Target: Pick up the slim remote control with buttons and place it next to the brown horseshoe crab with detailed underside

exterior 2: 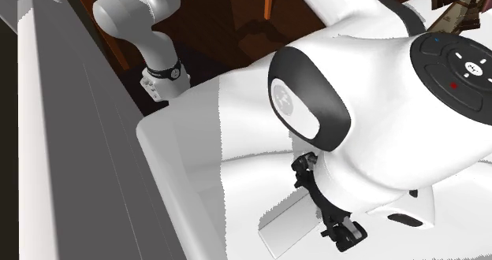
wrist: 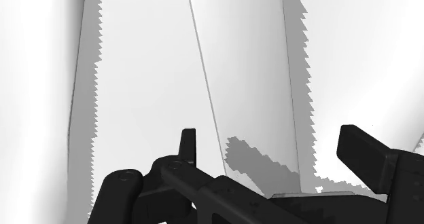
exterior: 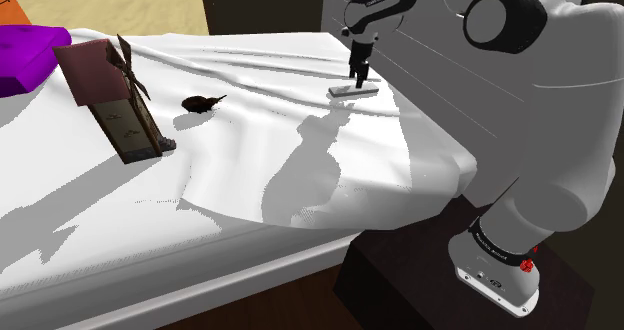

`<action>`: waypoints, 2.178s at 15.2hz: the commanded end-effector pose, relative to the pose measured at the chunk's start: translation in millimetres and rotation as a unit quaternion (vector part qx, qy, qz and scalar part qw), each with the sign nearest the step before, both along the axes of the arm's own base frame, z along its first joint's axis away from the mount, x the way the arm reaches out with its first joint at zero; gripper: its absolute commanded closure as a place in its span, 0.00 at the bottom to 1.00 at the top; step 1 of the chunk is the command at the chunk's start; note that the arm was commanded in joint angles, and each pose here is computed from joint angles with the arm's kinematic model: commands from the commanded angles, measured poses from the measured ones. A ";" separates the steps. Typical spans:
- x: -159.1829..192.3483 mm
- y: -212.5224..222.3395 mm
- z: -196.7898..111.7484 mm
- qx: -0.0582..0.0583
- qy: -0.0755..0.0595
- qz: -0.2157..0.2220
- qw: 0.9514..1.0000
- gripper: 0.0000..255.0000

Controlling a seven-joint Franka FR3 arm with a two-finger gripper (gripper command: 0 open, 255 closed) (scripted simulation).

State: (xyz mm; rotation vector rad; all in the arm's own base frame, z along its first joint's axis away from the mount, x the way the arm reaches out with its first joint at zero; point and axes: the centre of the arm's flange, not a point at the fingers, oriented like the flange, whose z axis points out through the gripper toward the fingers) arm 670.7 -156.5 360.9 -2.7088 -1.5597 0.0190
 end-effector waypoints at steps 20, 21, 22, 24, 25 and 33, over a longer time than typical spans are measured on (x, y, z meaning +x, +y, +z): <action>1.3 0.5 -34.9 0.001 0.000 0.004 1.000 1.00; 1.3 0.5 -34.9 0.001 0.000 0.004 1.000 1.00; 1.3 0.4 -35.0 0.001 0.000 0.004 1.000 1.00; 1.3 0.5 -29.7 0.001 0.000 0.004 1.000 1.00; 1.3 0.5 -24.4 0.001 0.000 0.004 1.000 1.00; 1.4 0.5 17.8 0.001 0.000 0.004 1.000 1.00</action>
